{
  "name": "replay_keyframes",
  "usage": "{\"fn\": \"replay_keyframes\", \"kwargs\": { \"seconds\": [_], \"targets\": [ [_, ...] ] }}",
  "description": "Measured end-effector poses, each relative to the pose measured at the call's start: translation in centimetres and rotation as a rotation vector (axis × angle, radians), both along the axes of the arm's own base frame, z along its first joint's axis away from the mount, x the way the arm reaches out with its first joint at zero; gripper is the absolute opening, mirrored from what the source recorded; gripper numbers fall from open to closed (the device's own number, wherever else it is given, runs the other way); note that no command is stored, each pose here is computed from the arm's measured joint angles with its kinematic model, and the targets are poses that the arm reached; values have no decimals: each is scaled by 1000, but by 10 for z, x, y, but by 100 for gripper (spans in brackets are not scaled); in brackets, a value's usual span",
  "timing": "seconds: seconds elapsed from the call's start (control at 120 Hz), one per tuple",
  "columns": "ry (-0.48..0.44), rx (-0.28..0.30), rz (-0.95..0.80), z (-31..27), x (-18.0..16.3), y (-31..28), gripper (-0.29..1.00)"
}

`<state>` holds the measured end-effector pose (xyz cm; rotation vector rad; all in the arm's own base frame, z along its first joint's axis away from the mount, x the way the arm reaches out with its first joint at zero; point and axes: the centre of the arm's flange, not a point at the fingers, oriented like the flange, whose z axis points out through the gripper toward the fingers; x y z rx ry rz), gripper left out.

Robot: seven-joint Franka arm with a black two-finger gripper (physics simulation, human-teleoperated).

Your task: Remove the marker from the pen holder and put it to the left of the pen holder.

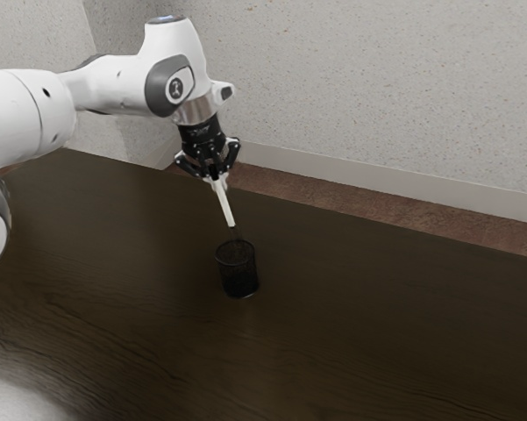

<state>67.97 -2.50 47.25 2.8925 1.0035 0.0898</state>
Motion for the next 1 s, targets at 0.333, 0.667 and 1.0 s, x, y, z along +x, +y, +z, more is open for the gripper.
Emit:
{"fn": "replay_keyframes", "kwargs": {
  "seconds": [0.333, 0.667, 1.0],
  "targets": [
    [261, 162, 28, -11, -33, 41, -5],
    [672, 378, 139, -123, -54, 74, -5],
    [828, 456, 202, -196, -63, 84, -5]
  ]
}}
